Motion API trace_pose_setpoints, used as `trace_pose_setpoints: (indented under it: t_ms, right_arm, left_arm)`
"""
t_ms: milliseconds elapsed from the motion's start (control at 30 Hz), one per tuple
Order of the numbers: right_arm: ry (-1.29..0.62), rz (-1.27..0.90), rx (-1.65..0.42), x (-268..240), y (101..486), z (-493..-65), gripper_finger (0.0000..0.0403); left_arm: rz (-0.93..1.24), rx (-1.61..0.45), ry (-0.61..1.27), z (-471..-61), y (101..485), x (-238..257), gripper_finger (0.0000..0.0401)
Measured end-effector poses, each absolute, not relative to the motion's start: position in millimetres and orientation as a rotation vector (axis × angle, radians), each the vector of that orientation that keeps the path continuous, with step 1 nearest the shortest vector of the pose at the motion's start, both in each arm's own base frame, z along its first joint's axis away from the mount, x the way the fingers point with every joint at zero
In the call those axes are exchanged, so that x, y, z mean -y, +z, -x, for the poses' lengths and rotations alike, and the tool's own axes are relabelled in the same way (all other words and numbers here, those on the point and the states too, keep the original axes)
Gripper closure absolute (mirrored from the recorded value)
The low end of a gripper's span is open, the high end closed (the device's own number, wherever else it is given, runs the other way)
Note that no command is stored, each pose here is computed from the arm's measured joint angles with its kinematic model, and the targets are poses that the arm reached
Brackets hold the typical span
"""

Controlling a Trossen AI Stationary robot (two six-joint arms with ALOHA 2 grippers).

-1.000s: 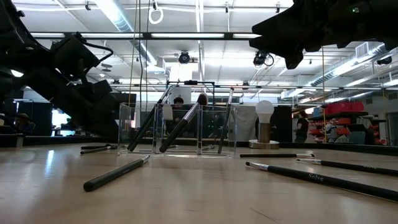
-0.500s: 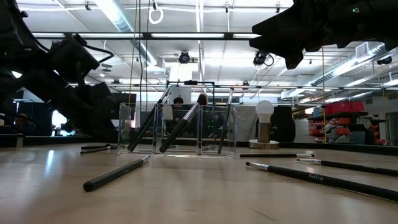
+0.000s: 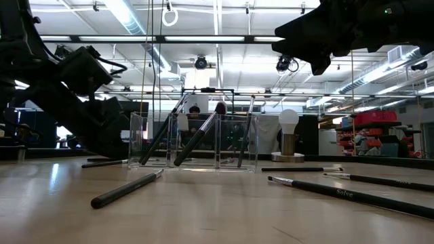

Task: Put items in baskets/containers
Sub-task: Put the eyeshadow brush into the transparent organizer

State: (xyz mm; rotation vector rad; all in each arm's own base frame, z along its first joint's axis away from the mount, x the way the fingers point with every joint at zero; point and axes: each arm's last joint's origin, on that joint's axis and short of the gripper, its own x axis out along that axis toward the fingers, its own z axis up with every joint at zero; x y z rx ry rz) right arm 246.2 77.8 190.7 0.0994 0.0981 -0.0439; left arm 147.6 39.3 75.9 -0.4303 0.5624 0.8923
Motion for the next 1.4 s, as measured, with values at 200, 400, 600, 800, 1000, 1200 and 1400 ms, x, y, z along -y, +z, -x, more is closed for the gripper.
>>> trace_pose_setpoints:
  t_ms: [200, 400, 600, 800, 1000, 1200, 1400]
  right_arm:
    - [-0.044, -0.100, -0.098, -78, 191, -246, 0.0243]
    - [-0.044, -0.101, -0.098, -78, 191, -246, 0.0243]
    - [-0.044, -0.104, -0.098, -78, 191, -246, 0.0243]
    - [-0.044, -0.105, -0.098, -78, 191, -246, 0.0243]
    - [-0.044, -0.107, -0.098, -78, 191, -246, 0.0243]
    - [-0.045, -0.107, -0.098, -78, 191, -246, 0.0243]
    - [-0.045, -0.107, -0.098, -78, 191, -246, 0.0243]
  left_arm:
    - [0.400, -0.584, 0.881, -147, 76, -43, 0.0261]
    - [0.324, -0.529, 0.831, -151, 84, -45, 0.0261]
    - [0.351, -0.516, 0.780, -152, 87, -54, 0.0258]
    - [0.345, -0.495, 0.592, -157, 92, -55, 0.0218]
    - [0.266, -0.534, 0.564, -157, 91, -55, 0.0176]
    - [0.202, -0.591, 0.581, -156, 85, -55, 0.0205]
    - [0.180, -0.625, 0.617, -155, 78, -59, 0.0252]
